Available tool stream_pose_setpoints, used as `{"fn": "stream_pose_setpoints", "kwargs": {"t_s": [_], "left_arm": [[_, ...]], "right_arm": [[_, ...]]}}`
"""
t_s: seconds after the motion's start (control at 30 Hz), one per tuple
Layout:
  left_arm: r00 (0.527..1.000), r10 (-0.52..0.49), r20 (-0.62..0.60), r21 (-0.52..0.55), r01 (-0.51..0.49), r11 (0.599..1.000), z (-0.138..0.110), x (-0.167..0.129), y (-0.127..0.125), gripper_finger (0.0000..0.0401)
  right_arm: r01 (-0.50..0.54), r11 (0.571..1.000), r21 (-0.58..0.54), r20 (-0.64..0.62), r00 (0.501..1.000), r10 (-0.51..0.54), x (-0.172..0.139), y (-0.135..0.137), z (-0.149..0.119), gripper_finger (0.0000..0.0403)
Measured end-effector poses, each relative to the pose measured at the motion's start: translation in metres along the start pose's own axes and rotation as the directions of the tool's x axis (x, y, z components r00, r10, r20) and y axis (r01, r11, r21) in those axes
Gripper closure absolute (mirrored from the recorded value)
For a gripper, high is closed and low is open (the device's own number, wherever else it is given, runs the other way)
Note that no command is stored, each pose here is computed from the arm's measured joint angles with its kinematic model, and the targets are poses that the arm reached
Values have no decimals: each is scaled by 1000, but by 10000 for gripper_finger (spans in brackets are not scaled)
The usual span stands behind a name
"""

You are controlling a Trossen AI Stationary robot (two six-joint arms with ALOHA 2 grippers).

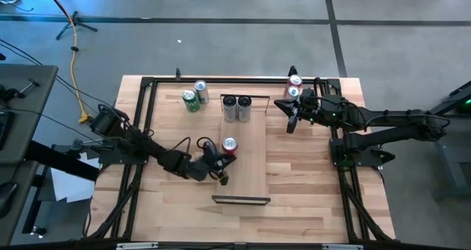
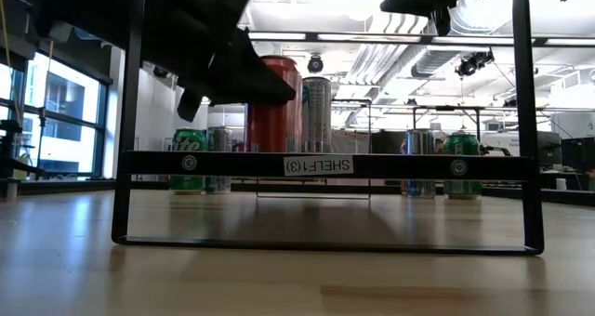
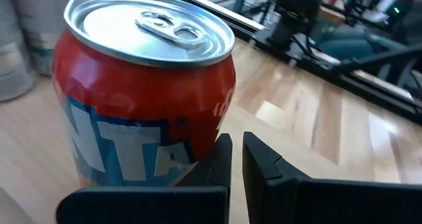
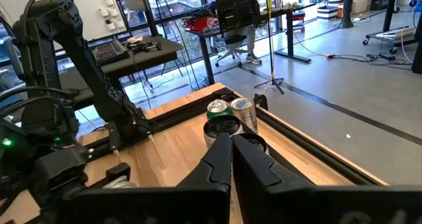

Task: Place canned beverage on shelf
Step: Put the left red soda can on the shelf

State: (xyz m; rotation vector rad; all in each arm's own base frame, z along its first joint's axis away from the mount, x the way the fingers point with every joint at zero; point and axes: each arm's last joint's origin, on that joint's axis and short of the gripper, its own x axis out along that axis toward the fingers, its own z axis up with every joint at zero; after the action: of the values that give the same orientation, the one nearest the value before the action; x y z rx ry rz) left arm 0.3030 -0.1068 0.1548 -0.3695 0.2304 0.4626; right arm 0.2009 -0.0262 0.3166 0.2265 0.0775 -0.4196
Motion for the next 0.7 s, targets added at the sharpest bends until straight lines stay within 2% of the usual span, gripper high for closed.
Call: {"fn": "stream_pose_setpoints", "kwargs": {"t_s": [0.7], "left_arm": [[995,99,30,-42,-97,994,14,21,22,401]], "right_arm": [[0,1000,-3,0,1000,0,0,0,0,402]]}}
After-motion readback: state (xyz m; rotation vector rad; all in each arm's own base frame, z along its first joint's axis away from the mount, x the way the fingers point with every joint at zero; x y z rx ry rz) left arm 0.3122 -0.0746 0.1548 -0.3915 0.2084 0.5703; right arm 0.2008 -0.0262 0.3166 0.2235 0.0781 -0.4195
